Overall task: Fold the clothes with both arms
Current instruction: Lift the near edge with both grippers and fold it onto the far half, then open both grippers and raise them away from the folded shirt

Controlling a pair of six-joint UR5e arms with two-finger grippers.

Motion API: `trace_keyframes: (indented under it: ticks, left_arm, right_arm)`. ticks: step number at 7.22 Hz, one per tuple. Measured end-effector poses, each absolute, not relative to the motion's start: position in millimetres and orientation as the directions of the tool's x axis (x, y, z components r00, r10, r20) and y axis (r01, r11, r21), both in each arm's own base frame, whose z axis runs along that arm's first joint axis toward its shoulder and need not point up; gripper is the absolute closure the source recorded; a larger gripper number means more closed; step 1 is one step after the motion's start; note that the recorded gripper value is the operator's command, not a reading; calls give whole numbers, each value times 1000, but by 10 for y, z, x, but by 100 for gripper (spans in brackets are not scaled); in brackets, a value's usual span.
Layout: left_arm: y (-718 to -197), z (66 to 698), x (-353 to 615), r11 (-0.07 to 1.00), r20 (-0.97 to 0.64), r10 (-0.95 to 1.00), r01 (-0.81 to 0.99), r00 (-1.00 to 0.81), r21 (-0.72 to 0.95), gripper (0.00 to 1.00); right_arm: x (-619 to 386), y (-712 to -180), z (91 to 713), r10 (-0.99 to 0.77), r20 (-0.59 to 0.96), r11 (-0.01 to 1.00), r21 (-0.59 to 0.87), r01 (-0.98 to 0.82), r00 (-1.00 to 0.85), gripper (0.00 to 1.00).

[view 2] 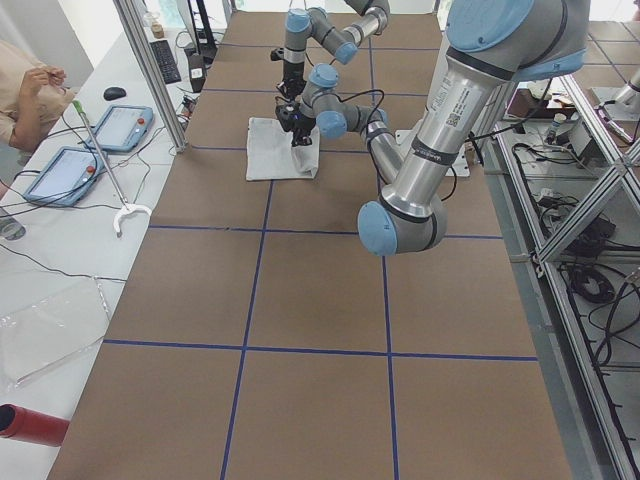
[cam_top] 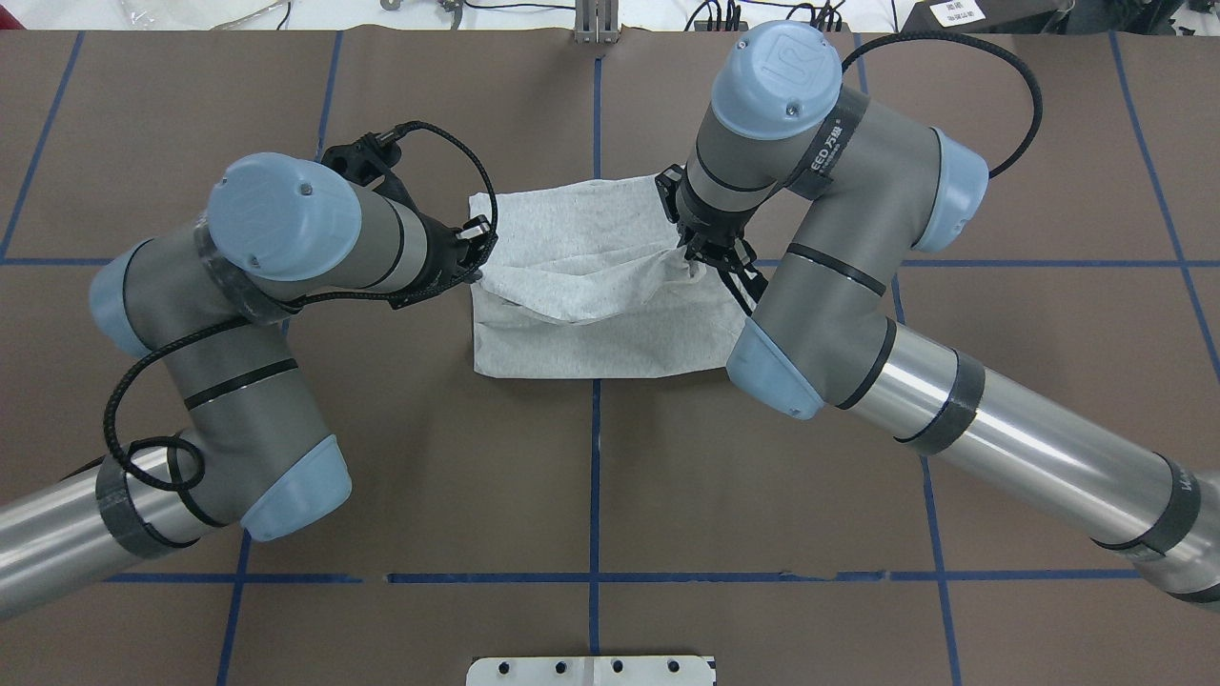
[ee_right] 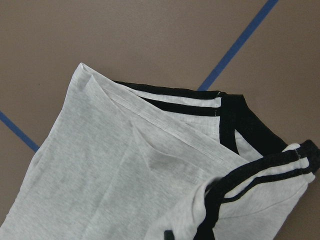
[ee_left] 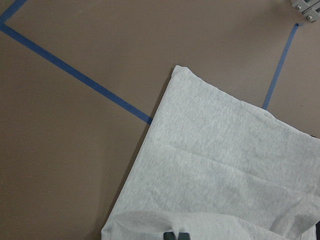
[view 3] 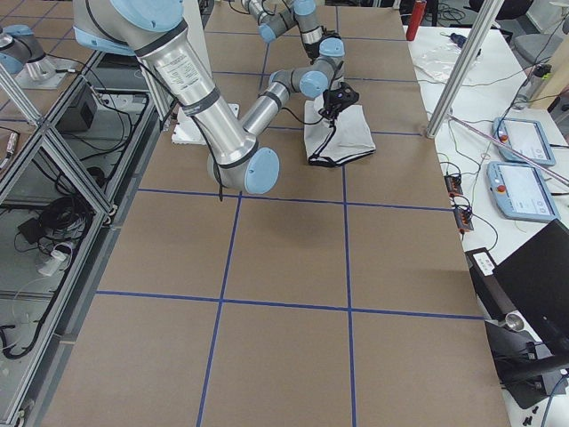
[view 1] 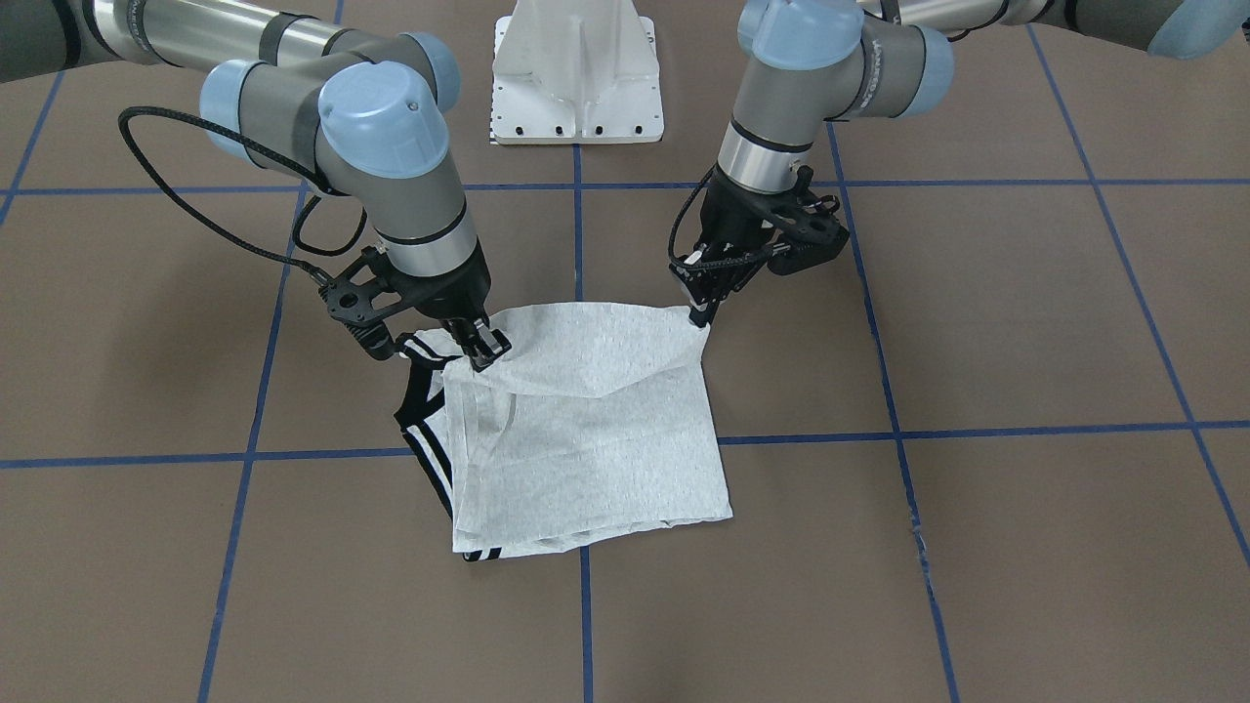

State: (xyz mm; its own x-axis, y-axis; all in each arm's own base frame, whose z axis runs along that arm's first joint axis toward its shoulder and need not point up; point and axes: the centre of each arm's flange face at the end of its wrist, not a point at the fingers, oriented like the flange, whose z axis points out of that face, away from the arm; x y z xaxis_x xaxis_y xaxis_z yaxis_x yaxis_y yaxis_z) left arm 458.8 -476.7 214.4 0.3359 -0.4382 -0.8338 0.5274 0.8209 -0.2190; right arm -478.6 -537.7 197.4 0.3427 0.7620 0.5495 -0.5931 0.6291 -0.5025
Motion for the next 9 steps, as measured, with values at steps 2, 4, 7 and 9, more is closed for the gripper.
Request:
trace_keyframes:
  ticks: [2, 4, 7, 9]
  left_arm:
    - [-5216, 2326, 4654, 816, -849, -406, 552, 339, -170, 41]
    - [-5745, 2463, 4501, 800, -870, -343, 595, 354, -73, 38]
    - [-6196, 2576, 4205, 792, -874, -265, 609, 407, 44, 38]
    - [-6245, 2747, 4038, 831, -865, -140, 533, 481, 162, 37]
  right_arm:
    - [-4901, -5810, 2045, 735, 574, 662, -492, -565, 361, 0]
    - [-4803, -6402, 2251, 644, 635, 750, -415, -515, 426, 0]
    - [-3982, -7149, 2550, 533, 689, 830, -313, -461, 492, 0]
    - [-3681, -7201, 2820, 464, 708, 870, -249, -426, 533, 0]
